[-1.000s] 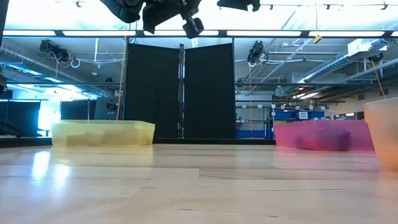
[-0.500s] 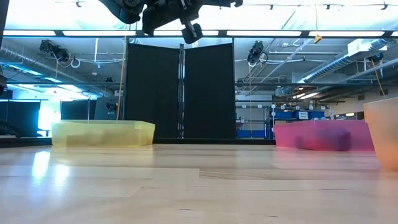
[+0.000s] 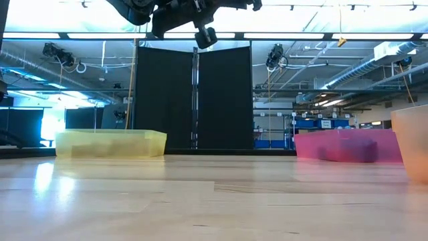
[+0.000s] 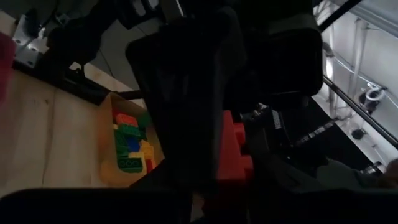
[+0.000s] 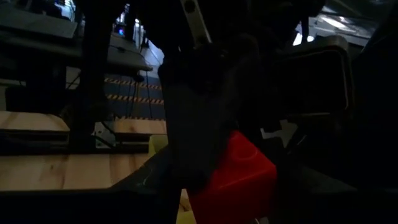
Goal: Sort blocks by size
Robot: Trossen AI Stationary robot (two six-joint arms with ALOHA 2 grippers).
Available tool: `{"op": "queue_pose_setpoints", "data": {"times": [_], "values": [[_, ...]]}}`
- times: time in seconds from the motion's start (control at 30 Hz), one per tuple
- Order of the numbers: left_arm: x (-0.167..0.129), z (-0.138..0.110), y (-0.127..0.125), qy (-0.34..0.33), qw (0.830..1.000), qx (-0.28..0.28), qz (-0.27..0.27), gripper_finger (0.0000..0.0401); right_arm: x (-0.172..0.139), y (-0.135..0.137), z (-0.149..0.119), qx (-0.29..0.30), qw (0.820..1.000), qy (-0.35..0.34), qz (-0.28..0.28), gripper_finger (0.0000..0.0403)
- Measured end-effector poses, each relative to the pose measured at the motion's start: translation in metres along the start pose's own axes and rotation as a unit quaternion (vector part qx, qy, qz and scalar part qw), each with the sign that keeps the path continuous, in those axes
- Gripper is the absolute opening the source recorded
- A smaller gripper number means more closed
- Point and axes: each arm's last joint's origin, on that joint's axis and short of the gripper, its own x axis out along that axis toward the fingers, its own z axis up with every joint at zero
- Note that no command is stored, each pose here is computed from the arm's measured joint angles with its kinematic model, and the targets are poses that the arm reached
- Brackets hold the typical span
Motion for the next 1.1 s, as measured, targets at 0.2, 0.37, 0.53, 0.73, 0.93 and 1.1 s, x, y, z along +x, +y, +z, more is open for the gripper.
{"op": "queue_pose_setpoints", "data": {"times": [0.2, 0.37, 0.53, 0.73, 0.93, 1.1], "values": [[-0.002, -0.002, 0.008, -0.015, 0.999, 0.023, 0.045, 0.0146, -0.002, 0.003, -0.004, -0.007, 0.999, 0.025, -0.024, 0.0182], [-0.002, 0.000, 0.011, -0.044, 0.993, 0.077, 0.084, 0.0181, -0.013, 0.000, -0.003, -0.022, 0.996, 0.061, -0.067, 0.0193], [-0.007, 0.010, 0.007, -0.089, 0.981, 0.143, 0.092, 0.0195, -0.034, -0.010, 0.009, -0.018, 0.991, 0.073, -0.115, 0.0181], [-0.019, 0.018, 0.009, -0.122, 0.973, 0.164, 0.111, 0.0195, -0.066, -0.033, 0.007, 0.031, 0.973, 0.137, -0.181, 0.0187], [-0.019, 0.017, 0.015, -0.127, 0.943, 0.247, 0.185, 0.0195, -0.094, -0.076, -0.017, 0.157, 0.922, 0.230, -0.268, 0.0183], [-0.009, 0.009, 0.018, -0.111, 0.916, 0.289, 0.257, 0.0195, -0.099, -0.118, -0.048, 0.264, 0.850, 0.337, -0.308, 0.0185]]}}
